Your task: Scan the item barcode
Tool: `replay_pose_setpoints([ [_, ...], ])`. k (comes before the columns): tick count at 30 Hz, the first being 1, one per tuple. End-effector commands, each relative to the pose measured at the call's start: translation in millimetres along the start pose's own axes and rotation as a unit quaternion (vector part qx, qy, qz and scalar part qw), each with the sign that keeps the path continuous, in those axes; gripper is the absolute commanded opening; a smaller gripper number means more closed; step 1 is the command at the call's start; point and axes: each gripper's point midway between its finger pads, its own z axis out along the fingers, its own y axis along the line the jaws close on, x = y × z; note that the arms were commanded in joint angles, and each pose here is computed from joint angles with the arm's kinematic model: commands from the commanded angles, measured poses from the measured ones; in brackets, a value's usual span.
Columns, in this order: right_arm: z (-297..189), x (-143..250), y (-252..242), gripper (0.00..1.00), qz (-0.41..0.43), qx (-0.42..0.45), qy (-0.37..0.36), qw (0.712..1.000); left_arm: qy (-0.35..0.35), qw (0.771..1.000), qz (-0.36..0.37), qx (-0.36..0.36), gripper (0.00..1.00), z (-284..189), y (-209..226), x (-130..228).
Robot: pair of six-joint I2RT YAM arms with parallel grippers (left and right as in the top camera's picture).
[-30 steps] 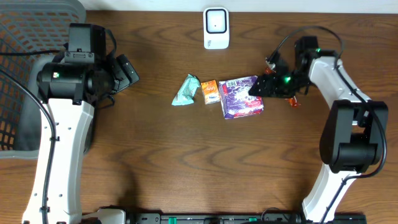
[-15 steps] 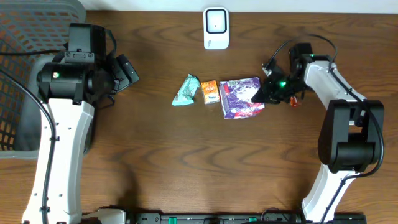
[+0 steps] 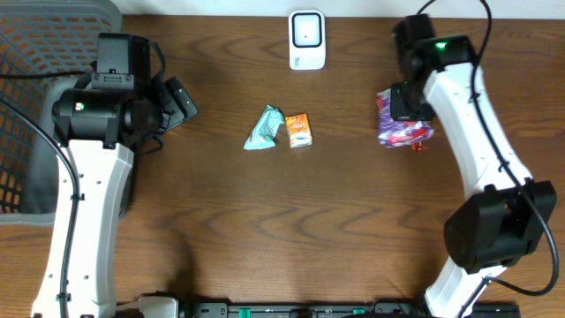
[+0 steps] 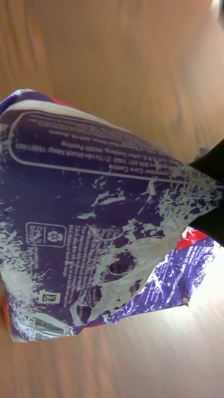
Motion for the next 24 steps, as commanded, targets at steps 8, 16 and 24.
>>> replay_pose_setpoints([
  [8,27,20,49,0.01,-0.064,0.155,-0.072,0.983,-0.004,1.0,0.006,-0.003,0.98,-2,2,-2],
  [16,1,41,135,0.5,-0.11,0.027,-0.076,0.991,-0.004,1.0,0.006,-0.003,0.98,-2,2,-2],
  [24,-65,-1,133,0.82,-0.133,-0.161,-0.057,0.976,-0.004,1.0,0.006,-0.003,0.98,-2,2,-2],
])
